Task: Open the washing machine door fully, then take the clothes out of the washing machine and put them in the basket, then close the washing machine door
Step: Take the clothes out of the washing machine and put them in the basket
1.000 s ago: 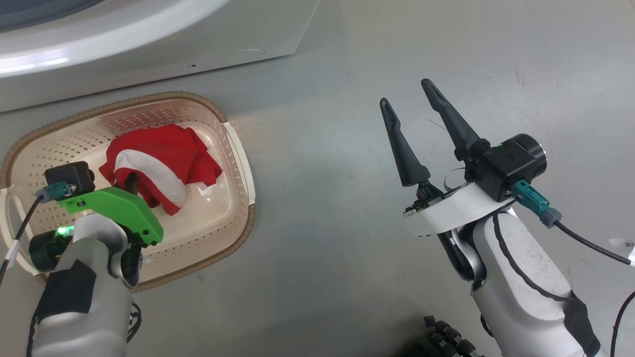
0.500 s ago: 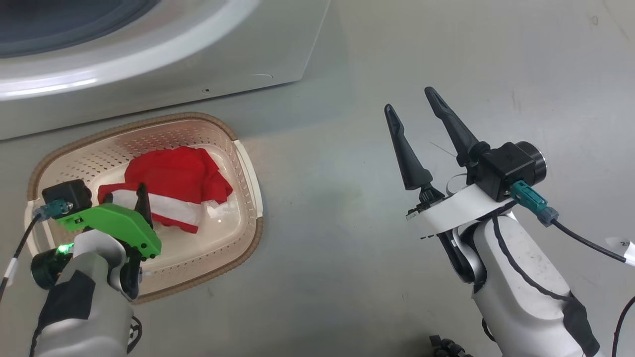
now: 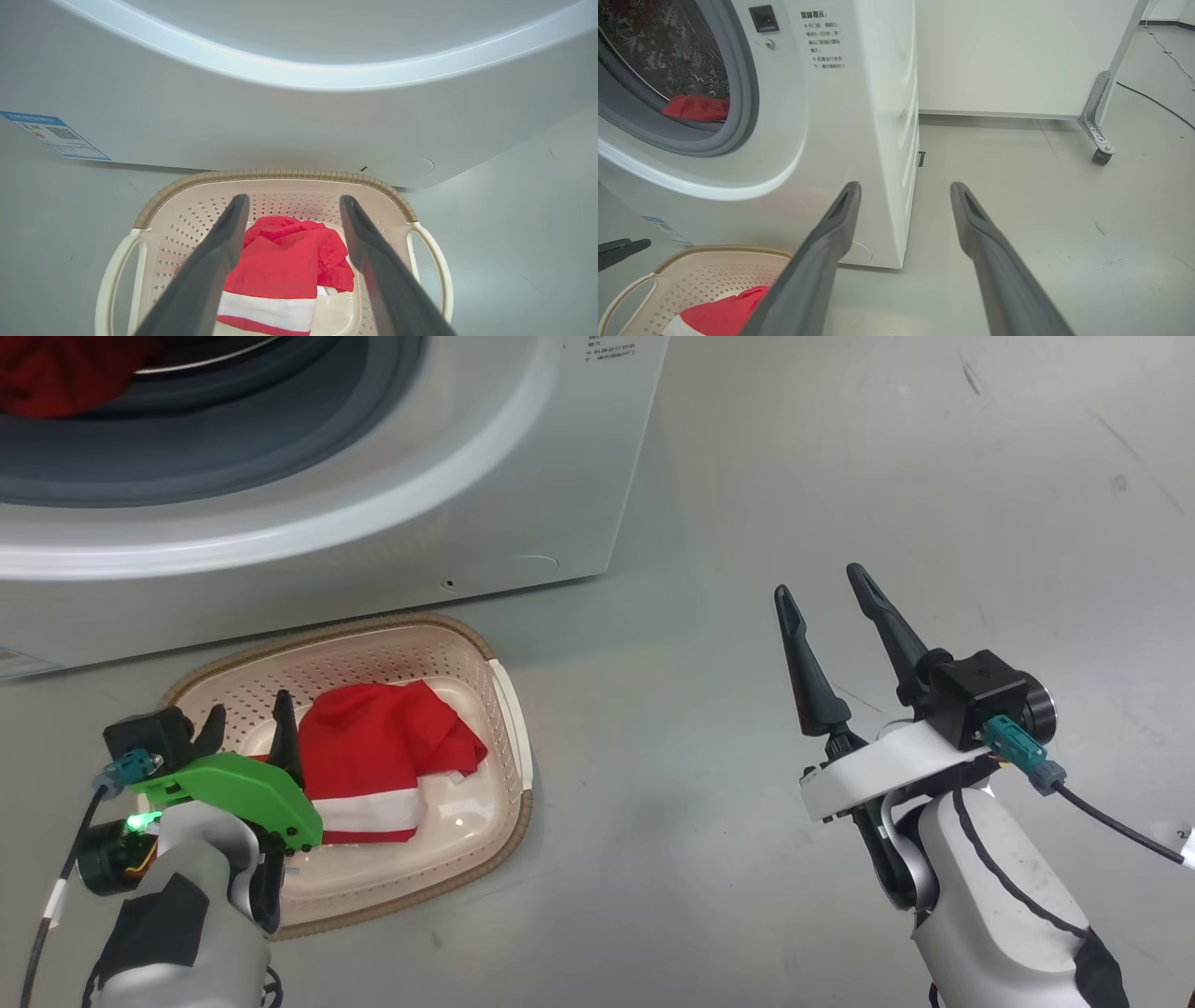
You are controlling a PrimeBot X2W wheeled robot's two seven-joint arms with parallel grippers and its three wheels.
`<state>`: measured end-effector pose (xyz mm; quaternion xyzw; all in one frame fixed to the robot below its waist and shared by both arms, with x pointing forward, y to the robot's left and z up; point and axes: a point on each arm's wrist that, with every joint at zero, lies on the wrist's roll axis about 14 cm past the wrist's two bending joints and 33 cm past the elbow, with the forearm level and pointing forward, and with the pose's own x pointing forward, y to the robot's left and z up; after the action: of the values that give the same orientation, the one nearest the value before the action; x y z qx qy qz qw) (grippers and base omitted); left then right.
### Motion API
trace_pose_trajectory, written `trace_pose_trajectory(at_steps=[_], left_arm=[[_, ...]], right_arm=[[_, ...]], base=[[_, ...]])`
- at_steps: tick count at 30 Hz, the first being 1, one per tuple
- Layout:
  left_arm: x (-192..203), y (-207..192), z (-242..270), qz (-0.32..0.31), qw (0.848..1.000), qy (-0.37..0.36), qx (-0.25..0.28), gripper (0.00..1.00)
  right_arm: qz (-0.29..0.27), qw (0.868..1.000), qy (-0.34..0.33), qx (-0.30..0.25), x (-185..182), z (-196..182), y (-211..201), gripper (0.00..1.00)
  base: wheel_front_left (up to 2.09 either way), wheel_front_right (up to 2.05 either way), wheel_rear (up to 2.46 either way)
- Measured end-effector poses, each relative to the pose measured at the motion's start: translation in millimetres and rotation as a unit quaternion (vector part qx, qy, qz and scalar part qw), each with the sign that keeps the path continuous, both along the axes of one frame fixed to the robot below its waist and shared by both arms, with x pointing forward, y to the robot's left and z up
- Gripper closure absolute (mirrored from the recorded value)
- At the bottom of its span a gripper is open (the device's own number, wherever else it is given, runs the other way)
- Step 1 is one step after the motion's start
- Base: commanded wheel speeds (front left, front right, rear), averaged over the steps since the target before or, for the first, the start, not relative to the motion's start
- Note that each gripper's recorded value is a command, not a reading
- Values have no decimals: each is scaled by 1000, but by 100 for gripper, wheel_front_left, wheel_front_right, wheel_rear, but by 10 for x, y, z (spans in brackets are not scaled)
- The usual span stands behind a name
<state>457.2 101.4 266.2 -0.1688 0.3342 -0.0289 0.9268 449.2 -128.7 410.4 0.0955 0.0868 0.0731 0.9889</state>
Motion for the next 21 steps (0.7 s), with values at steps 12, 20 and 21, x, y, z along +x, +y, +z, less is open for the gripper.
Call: trace_pose_trajectory(at_steps=[12,20,21], left_arm=[[165,117,836,8,992,-123,4,0],[334,172,1575,5,972,-234,13,0],[352,197,1689,6,968,-250,15,0]], right_arm=[[9,1000,-16,9,-222,211,107,0],[15,999,-39,13,-301,405,163,0],[15,999,-44,13,-304,440,165,0]], base=[[0,0,0],[0,0,0],[0,0,0]])
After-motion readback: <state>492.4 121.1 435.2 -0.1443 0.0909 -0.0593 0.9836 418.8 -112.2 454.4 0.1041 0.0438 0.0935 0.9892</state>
